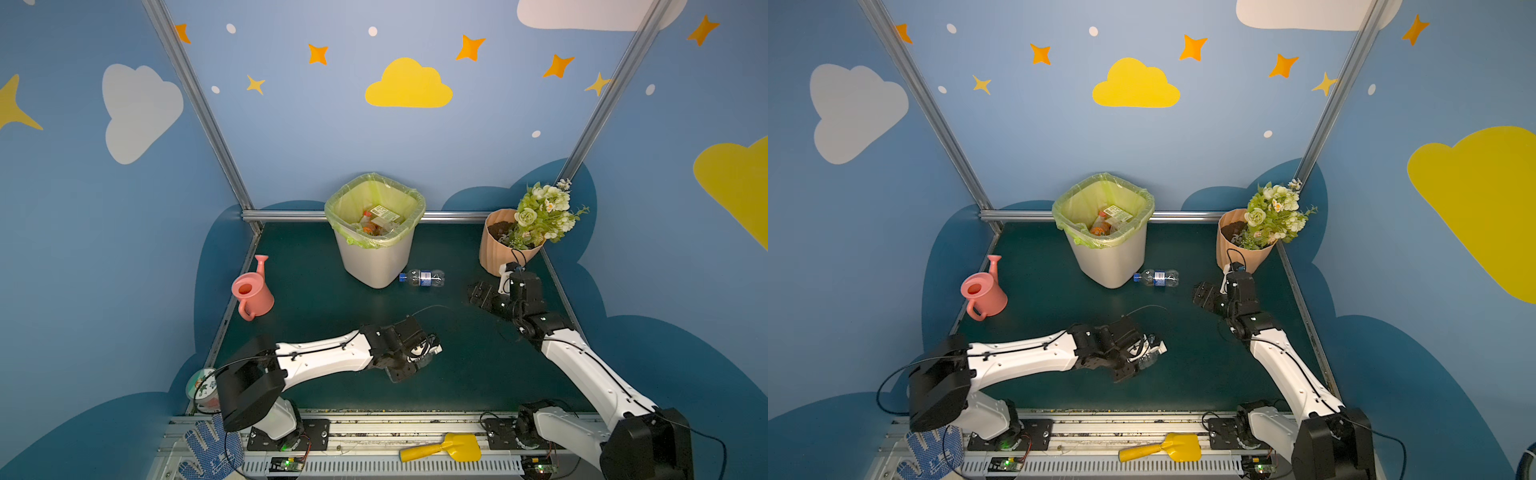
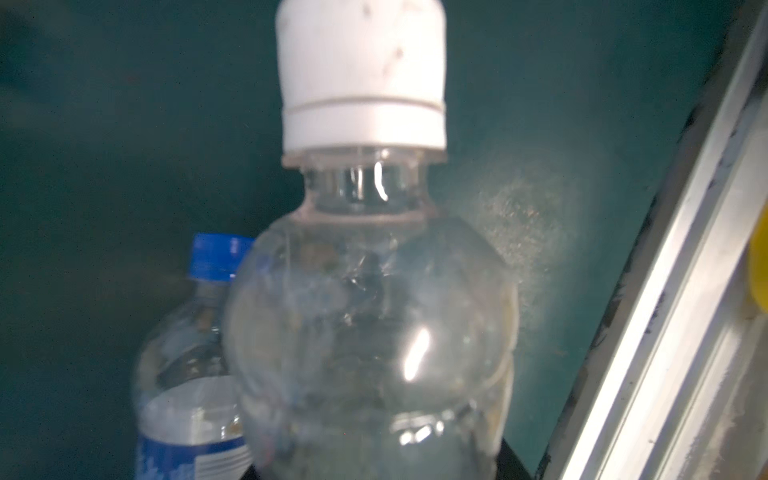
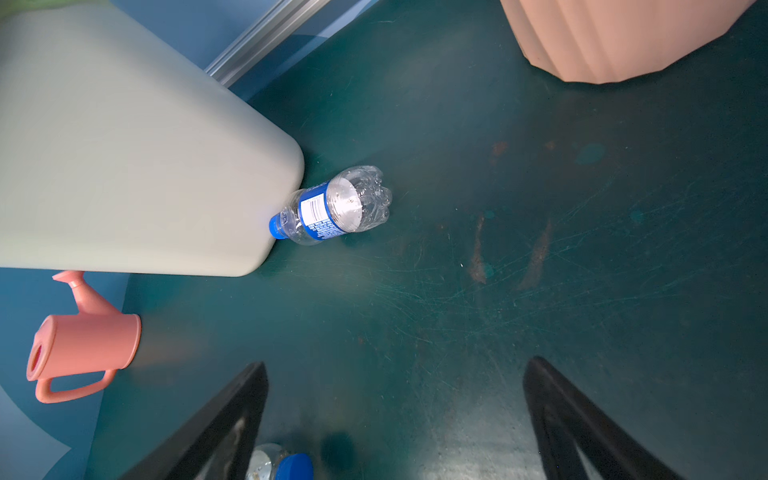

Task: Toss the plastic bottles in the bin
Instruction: 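Lift the white-capped bottle over the bin and open the left gripper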

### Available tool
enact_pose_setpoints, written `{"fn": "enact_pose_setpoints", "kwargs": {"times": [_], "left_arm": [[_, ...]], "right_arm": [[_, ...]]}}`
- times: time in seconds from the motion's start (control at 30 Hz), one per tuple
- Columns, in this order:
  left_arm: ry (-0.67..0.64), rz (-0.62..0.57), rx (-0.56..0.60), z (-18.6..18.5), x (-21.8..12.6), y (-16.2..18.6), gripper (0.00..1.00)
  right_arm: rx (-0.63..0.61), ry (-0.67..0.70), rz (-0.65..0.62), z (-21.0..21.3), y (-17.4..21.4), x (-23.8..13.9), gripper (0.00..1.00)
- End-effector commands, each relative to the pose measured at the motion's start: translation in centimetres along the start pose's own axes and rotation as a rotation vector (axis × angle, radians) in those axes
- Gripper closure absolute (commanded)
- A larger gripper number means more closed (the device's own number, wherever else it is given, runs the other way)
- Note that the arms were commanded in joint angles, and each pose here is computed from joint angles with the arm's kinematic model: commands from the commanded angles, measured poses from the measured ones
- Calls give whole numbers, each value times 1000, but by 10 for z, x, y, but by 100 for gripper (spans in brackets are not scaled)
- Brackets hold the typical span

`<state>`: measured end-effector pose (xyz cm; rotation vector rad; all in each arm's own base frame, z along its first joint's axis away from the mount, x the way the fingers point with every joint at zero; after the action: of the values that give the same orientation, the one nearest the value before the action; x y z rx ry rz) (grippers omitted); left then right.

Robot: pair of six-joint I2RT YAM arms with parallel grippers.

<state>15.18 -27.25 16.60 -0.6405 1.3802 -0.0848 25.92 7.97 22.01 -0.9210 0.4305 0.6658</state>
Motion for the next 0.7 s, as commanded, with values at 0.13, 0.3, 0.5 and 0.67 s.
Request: {"fn": "enact_pose_setpoints", "kwargs": {"times": [0.13, 0.3, 0.5, 0.67], "left_arm": [[-286, -635, -125, 30, -139, -40, 56], [-599, -1013, -96, 45, -240, -46, 57], [-832, -1250, -138, 74, -311, -68, 59], [-824, -1296, -276, 130, -313, -94, 60]], "right_arm": [[6, -5, -15, -2, 1, -5, 6], [14, -52, 3, 2, 2, -1, 6], [1, -85, 14, 6, 1, -2, 6], [-8, -80, -5, 6, 0, -12, 6]]}}
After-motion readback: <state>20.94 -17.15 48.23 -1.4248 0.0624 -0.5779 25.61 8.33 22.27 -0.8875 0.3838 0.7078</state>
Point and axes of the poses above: each gripper's point midway between its finger pads, its own x axis out along the fingers, its own z axis along the line the jaws close on, y = z × x, the point moved 9 cm from there along -x, back along the fingers, and after that the axes turned 3 degrees about x, right-handed, at the moved point
